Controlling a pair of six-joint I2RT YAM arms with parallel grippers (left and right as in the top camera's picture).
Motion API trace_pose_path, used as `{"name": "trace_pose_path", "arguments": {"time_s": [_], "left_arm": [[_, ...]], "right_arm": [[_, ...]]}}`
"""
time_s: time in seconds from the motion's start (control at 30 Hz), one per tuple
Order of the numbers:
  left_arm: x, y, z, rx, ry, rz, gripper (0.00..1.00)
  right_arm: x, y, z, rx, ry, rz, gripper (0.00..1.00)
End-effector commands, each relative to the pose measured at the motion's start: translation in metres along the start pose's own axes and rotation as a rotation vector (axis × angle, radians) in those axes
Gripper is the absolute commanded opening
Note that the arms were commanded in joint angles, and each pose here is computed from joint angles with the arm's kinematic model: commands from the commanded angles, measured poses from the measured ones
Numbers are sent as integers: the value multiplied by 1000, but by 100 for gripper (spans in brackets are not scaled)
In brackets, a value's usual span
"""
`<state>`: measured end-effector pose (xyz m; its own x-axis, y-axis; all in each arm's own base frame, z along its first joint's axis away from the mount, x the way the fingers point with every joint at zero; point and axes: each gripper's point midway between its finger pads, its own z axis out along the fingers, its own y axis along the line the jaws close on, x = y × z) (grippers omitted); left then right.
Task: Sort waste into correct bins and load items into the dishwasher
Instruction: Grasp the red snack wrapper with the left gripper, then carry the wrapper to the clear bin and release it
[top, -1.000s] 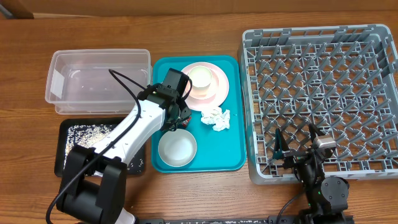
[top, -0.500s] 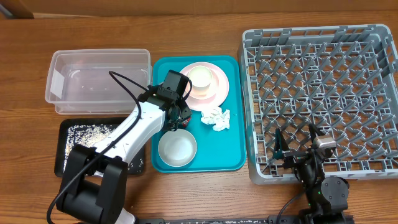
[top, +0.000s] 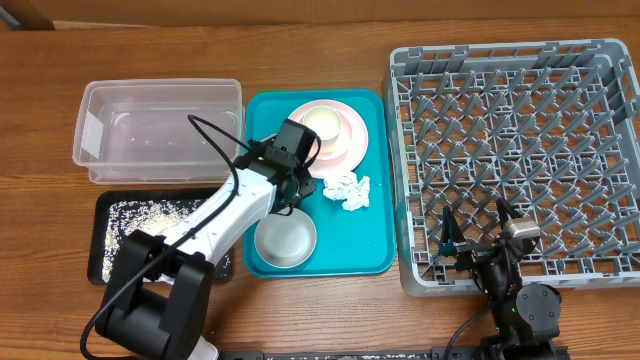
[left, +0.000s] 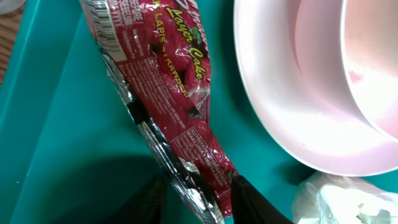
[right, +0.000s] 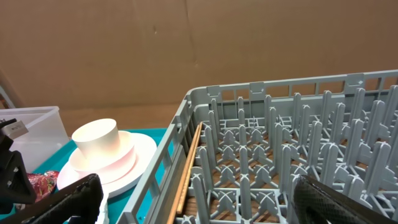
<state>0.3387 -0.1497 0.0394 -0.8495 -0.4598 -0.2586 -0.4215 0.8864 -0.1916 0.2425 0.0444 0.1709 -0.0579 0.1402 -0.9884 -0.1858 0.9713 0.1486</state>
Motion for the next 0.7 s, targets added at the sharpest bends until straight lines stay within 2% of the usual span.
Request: {"name": "trace_pose_path", "arguments": {"time_s": [0.0, 0.4, 0.43, 0.53, 0.67], "left_arm": [[0, 9, 5, -42, -19, -1, 38], [8, 17, 24, -91, 15, 5, 38], [9, 18, 27, -99, 21, 5, 36], [12, 18, 29, -92, 41, 3, 19], [7, 9, 22, -65, 33, 1, 9]], "right_arm": [[1, 1, 0, -3, -8, 1, 100], [1, 1, 0, -3, -8, 1, 100], [1, 1, 0, -3, -8, 1, 100], [1, 1, 0, -3, -8, 1, 100], [1, 1, 0, -4, -8, 1, 100]]}}
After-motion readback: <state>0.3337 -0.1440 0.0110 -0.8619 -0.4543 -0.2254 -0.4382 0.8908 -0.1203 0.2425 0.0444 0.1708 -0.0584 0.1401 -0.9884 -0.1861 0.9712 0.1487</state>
